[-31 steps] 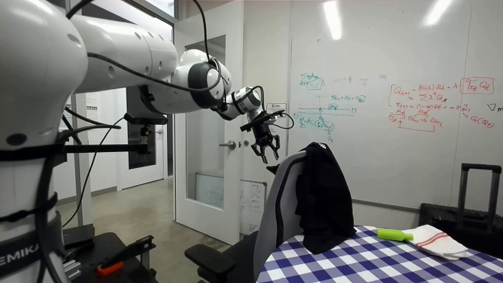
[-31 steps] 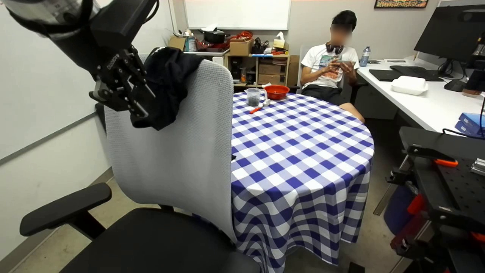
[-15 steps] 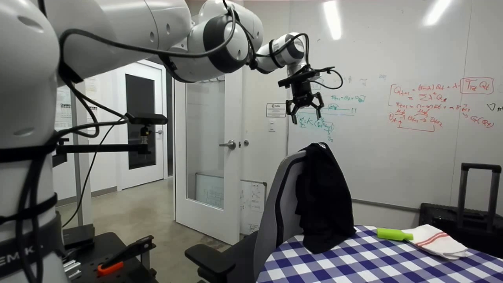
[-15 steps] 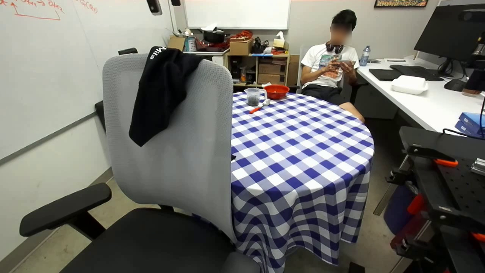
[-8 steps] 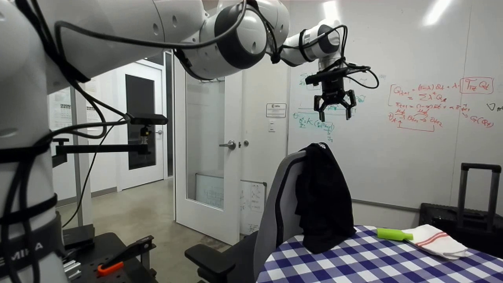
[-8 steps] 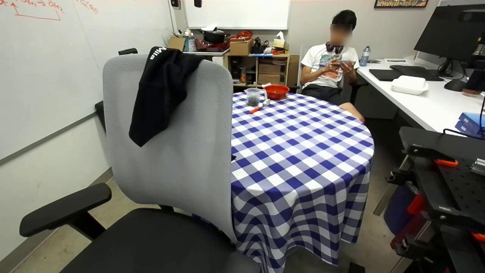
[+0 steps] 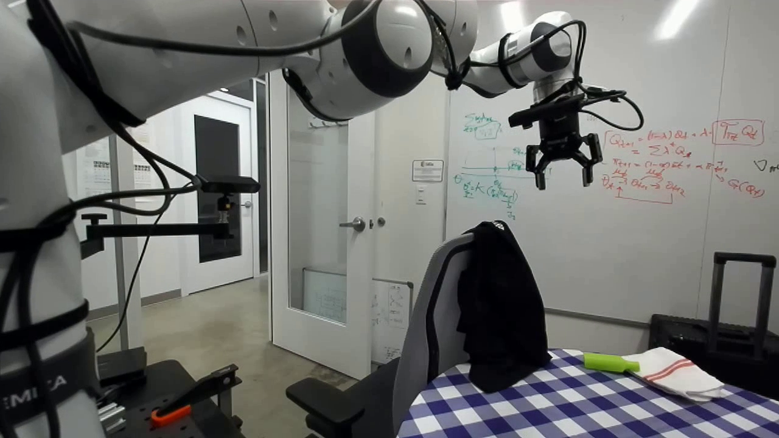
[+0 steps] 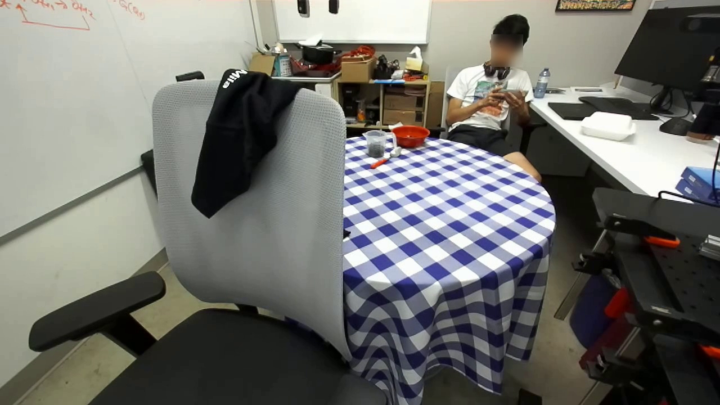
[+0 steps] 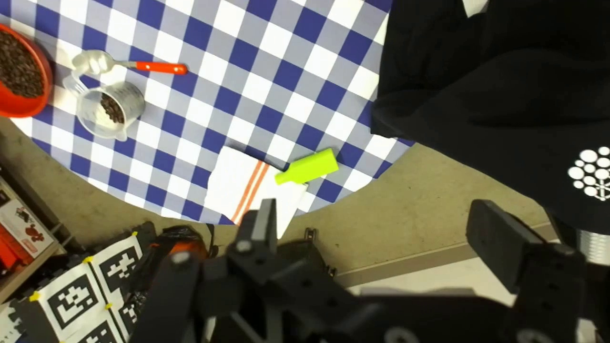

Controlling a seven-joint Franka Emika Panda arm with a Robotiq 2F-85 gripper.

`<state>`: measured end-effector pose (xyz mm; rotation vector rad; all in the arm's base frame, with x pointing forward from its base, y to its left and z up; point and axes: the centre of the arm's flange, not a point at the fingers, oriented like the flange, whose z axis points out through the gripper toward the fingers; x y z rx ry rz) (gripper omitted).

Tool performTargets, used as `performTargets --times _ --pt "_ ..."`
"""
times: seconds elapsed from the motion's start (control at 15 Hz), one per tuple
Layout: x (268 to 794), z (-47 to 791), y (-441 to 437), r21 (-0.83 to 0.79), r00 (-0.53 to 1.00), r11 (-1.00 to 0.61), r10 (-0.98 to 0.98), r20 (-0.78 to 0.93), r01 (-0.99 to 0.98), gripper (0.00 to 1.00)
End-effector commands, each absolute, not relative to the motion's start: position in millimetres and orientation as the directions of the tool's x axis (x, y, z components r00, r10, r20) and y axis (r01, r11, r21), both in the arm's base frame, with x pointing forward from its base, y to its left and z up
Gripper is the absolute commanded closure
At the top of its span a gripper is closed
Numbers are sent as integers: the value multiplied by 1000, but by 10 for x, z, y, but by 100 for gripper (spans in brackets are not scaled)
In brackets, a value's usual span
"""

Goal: Put the cloth on the head rest

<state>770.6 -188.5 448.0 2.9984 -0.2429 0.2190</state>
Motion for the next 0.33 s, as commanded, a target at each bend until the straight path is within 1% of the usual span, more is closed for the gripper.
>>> performTargets --times 0.0,0.27 --pt "7680 4462 -1965 114 976 -977 -162 144 -179 0" --pt "7657 4448 -2031 114 976 -976 -171 136 -187 0"
